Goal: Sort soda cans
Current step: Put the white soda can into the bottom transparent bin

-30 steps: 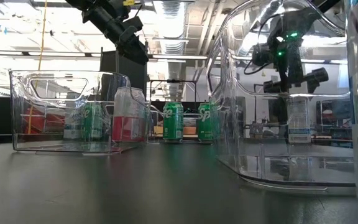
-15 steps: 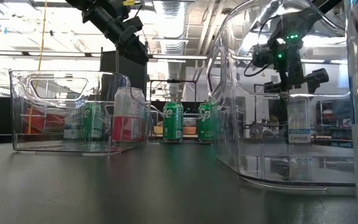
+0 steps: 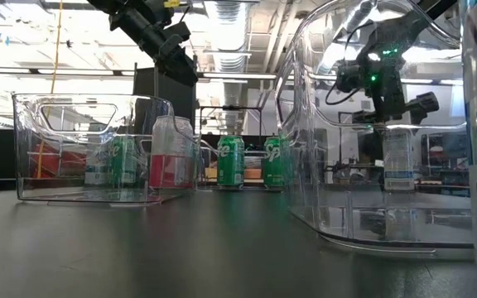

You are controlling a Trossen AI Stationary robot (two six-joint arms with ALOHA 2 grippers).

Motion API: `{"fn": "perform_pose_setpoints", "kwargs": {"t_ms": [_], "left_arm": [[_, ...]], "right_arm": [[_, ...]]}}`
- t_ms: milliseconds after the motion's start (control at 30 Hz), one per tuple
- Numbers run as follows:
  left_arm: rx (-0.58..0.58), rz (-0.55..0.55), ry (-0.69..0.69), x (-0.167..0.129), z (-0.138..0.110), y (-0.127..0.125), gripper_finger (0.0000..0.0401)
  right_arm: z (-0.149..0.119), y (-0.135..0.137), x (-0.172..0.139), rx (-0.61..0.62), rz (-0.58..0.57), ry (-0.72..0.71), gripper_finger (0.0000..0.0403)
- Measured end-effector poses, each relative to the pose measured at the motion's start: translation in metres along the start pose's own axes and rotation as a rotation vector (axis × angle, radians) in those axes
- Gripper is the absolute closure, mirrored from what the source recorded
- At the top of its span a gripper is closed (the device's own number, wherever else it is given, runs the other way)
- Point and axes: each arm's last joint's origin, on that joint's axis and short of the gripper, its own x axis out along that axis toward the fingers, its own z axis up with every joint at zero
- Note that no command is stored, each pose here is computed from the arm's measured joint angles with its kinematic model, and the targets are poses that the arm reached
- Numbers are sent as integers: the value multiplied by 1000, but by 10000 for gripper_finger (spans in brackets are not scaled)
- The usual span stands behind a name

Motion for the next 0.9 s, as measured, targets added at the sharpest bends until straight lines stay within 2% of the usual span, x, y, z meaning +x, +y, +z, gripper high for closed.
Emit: {"fn": "perform_pose_setpoints", "kwargs": {"t_ms": [400,900], "left_arm": [[-3,0,0,0,0,0,124],[-6,0,0,0,0,0,124]], "right_arm": [[-8,2,3,4,18,-16,99],[-11,3,2,-3,35,-1,112]]}}
